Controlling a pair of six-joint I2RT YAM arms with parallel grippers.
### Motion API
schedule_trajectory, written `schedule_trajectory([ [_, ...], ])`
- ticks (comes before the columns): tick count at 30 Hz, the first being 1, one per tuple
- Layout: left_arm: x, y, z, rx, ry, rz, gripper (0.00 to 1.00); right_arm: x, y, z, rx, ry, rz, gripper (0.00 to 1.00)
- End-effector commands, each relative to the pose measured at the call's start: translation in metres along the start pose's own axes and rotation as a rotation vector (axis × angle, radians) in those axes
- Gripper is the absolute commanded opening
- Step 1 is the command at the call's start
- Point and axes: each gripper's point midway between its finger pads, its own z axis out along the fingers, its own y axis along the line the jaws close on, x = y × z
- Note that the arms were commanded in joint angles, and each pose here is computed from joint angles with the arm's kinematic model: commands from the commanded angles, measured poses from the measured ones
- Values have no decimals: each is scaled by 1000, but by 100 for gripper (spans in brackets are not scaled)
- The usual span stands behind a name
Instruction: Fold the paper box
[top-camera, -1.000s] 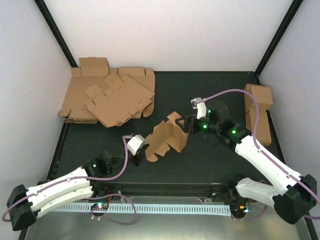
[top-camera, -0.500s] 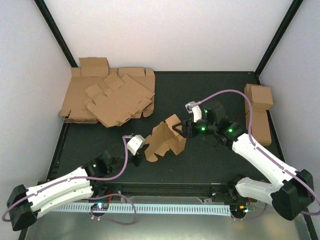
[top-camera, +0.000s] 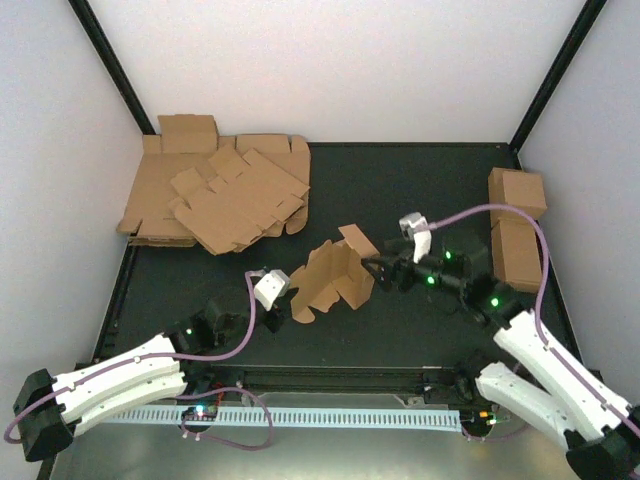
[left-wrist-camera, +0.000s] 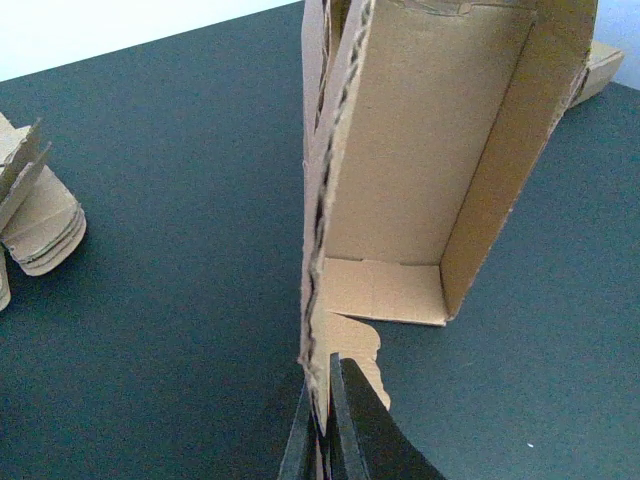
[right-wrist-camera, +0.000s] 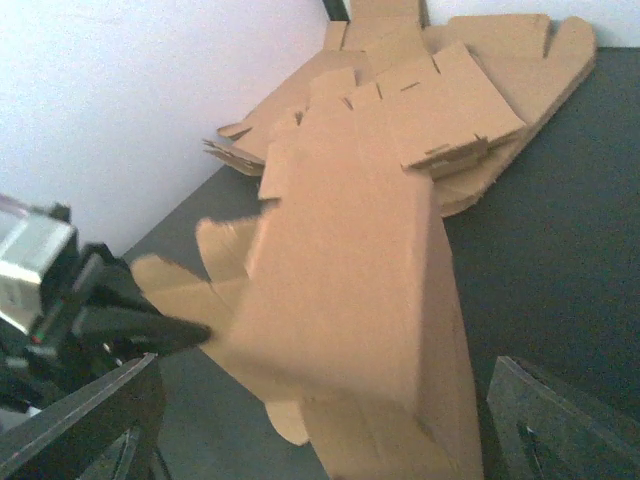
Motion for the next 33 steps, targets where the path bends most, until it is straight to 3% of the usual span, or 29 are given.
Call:
schedule_trajectory([
  [1, -4, -2, -2, 14, -22, 4, 6, 10, -12, -14, 40, -153, -30, 91],
  [4, -5, -3, -2, 15, -25, 5, 6, 16, -23, -19, 80, -221, -32, 89],
  [10, -4, -3, -3, 17, -23, 6, 10, 30, -42, -8, 136, -211, -2, 88],
  [12, -4, -3, -3, 18, -25, 5, 22, 28, -42, -5, 132, -215, 3, 87],
  [16, -5, -1, -3, 9, -28, -3, 55, 21, -42, -1, 129, -230, -4, 86],
  [20, -10, 1, -3, -7, -50, -8, 63, 21, -42, 5, 119, -212, -11, 82],
  [28, -27, 3, 3, -26, -132, -3, 57, 26, -47, 14, 127, -183, -1, 79],
  [30, -28, 6, 6, -47, -143, -7, 50, 27, -47, 16, 125, -176, -3, 78],
  [33, -29, 8, 9, -59, -145, -4, 27, 31, -51, 20, 136, -152, -1, 78],
])
